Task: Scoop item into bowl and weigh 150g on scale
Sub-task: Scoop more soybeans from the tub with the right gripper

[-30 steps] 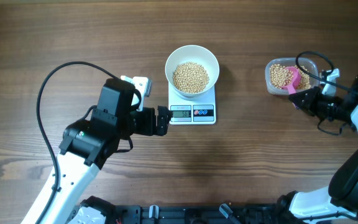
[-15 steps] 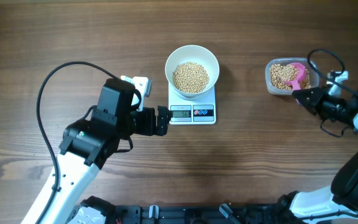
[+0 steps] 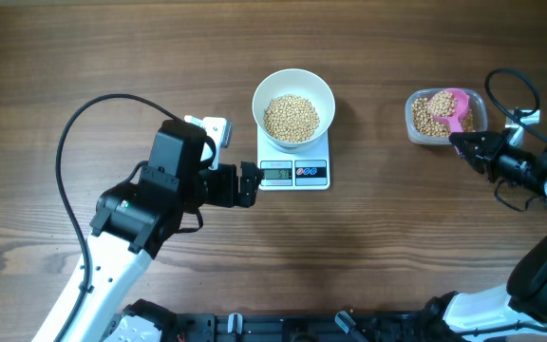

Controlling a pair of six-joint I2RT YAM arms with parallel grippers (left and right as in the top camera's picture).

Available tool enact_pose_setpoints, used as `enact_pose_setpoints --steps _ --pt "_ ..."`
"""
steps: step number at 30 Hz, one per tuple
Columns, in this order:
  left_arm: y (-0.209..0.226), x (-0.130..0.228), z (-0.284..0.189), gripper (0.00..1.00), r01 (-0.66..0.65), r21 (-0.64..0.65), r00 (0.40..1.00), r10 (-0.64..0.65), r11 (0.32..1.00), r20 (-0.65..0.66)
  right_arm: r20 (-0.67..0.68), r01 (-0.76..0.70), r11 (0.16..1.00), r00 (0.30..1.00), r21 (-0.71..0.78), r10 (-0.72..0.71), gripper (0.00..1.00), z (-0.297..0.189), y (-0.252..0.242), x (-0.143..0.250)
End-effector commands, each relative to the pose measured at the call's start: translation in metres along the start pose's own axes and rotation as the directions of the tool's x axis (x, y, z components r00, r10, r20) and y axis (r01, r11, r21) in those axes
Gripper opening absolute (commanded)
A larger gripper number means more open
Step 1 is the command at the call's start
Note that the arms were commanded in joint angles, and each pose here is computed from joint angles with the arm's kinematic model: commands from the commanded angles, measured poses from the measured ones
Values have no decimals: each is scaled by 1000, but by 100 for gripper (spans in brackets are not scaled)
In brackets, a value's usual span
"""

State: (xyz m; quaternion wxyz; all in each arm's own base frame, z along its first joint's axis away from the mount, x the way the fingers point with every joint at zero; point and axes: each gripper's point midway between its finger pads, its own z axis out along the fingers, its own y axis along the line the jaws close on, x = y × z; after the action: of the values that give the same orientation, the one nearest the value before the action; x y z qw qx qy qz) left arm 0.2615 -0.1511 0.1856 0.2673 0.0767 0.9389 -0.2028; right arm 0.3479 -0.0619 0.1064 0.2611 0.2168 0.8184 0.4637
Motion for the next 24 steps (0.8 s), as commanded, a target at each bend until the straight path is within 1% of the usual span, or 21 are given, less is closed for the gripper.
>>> enact_pose_setpoints --steps 1,4,9,15,19,24 --pt "-4 -1 -1 100 -14 16 1000 14 1000 3 -14 -13 999 1000 -53 12 4 1 4 5" --pt "-4 -1 -1 100 -14 16 1000 14 1000 3 -19 -10 997 1000 -75 8 4 1 8 7" --pt "-4 -1 -1 100 -14 16 1000 14 1000 3 -22 7 985 1000 -170 -11 4 -1 24 8" --pt "-4 -1 -1 100 -14 16 1000 14 1000 3 -23 5 982 1000 -190 -10 4 -2 28 8" --pt "-4 -1 -1 100 -14 16 1000 14 1000 3 -16 38 958 999 -283 -44 4 -5 44 9" --pt "-4 -1 -1 100 -14 16 1000 14 1000 3 -19 29 955 999 -296 -37 4 -6 46 10"
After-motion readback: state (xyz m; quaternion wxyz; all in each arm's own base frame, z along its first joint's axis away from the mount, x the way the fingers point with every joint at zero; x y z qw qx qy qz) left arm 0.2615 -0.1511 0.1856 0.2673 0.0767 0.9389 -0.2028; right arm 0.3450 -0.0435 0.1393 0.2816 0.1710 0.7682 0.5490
